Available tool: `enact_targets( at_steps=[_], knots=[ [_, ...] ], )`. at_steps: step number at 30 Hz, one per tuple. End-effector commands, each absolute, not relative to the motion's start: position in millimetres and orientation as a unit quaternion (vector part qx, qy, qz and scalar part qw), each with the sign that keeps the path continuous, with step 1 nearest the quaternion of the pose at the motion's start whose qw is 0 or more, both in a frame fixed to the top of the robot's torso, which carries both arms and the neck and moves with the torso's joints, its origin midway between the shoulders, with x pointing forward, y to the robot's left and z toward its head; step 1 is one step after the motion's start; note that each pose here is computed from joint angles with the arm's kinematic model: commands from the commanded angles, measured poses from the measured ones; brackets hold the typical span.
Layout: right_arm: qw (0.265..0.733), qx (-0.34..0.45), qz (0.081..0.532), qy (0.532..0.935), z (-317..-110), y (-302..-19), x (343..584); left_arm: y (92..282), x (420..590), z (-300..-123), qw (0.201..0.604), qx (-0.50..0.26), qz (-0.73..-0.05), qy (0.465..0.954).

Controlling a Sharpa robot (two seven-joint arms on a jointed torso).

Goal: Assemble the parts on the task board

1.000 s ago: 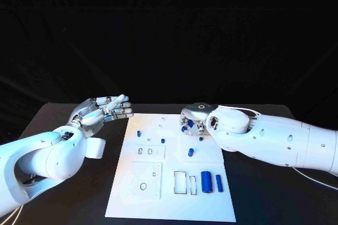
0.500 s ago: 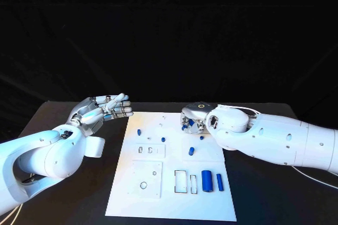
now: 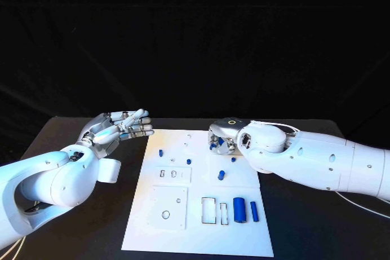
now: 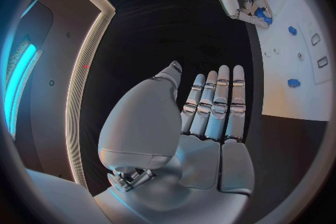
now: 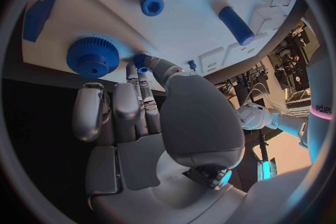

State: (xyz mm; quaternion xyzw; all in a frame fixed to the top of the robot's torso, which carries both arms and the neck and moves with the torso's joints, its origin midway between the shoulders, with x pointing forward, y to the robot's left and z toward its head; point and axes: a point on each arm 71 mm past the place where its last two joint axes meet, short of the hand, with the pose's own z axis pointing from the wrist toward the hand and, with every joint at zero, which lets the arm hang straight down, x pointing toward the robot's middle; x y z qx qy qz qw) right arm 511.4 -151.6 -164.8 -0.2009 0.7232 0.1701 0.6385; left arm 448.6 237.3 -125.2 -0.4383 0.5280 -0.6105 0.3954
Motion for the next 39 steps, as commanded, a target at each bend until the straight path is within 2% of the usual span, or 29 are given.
enact_targets(
  at_steps=[1, 5, 13, 16, 26, 39],
  knots=[
    [0.635, -0.204, 0.166, 0.726, -168, -151, 511, 234.7, 448.0, -123.1, 0.387, -0.434, -0.619, 0.528],
    [0.648, -0.2, 0.177, 0.714, -164, -149, 509, 234.7, 447.9, -122.9, 0.387, -0.433, -0.619, 0.528],
    [0.701, -0.174, 0.214, 0.657, -149, -140, 507, 240.4, 452.5, -122.4, 0.389, -0.435, -0.619, 0.526],
    [0.71, -0.17, 0.219, 0.648, -147, -135, 509, 242.6, 454.2, -122.1, 0.392, -0.438, -0.617, 0.524],
    [0.715, -0.175, 0.226, 0.638, -147, -115, 518, 250.0, 458.8, -125.5, 0.394, -0.474, -0.594, 0.516],
    [0.713, -0.176, 0.221, 0.642, -150, -101, 528, 246.4, 459.1, -126.5, 0.381, -0.478, -0.598, 0.519]
  ],
)
